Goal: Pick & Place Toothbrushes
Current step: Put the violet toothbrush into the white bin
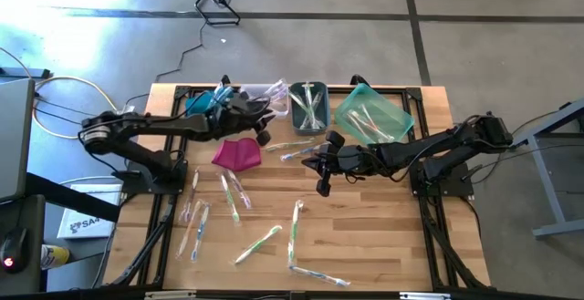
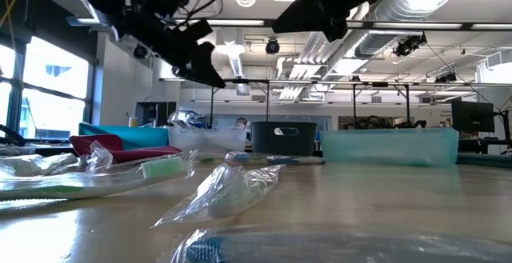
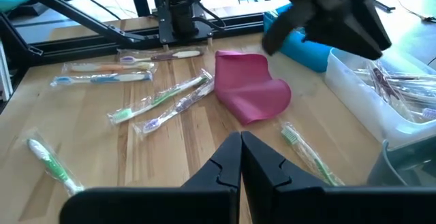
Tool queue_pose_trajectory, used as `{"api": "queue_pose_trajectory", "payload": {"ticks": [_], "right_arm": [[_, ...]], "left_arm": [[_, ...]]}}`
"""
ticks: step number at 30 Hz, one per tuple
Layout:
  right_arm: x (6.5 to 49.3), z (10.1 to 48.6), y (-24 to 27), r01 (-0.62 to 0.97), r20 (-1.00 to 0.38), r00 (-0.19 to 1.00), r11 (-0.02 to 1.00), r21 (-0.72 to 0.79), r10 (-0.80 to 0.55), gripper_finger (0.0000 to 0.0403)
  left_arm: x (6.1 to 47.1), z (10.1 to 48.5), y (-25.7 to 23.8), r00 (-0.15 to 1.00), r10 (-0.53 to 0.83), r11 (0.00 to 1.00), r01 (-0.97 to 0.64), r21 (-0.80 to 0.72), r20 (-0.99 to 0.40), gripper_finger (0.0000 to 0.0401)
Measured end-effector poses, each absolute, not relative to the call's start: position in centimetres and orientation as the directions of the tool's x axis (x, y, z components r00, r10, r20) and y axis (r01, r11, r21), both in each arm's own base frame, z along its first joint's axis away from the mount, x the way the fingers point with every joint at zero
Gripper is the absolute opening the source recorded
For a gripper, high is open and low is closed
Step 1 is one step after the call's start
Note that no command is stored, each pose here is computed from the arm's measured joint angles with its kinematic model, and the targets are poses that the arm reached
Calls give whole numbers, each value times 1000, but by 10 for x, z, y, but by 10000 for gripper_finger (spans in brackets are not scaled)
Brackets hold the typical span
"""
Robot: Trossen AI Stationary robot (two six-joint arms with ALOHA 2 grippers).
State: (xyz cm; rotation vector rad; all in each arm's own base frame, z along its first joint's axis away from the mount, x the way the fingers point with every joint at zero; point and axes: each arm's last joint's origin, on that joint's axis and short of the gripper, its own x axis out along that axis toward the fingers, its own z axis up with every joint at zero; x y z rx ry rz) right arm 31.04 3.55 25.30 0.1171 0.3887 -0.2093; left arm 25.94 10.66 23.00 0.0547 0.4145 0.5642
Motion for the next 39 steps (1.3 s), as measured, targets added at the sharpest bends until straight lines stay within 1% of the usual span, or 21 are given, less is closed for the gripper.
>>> {"api": "queue_pose_trajectory", "payload": {"ticks": [4, 7, 12, 18, 27, 30, 34, 39], "right_arm": [[310, 253, 36, 223, -391, 903, 972, 71, -178, 2], [310, 252, 36, 223, -397, 900, 972, 68, -178, 2], [309, 251, 36, 224, -411, 894, 973, 62, -180, 2], [309, 250, 36, 224, -413, 893, 973, 61, -179, 2], [308, 248, 36, 222, -432, 883, 974, 46, -182, 2], [307, 245, 36, 219, -464, 868, 975, 44, -174, 2], [304, 241, 37, 188, -517, 847, 979, 75, -123, 2], [302, 238, 38, 156, -552, 830, 984, 86, -83, 2]], "left_arm": [[245, 227, 94, 824, 493, 870, -468, 156, -278, 76], [229, 222, 88, 830, 492, 871, -471, 144, -263, 76], [203, 213, 78, 837, 470, 881, -462, 98, -281, 76], [184, 215, 69, 854, 393, 917, -394, 69, -341, 76], [178, 218, 66, 861, 368, 927, -371, 60, -351, 76], [178, 218, 64, 887, 301, 950, -310, 32, -350, 76], [179, 218, 61, 918, 192, 979, -205, 1, -346, 76], [179, 215, 60, 911, 171, 985, -171, 35, -374, 76]]}}
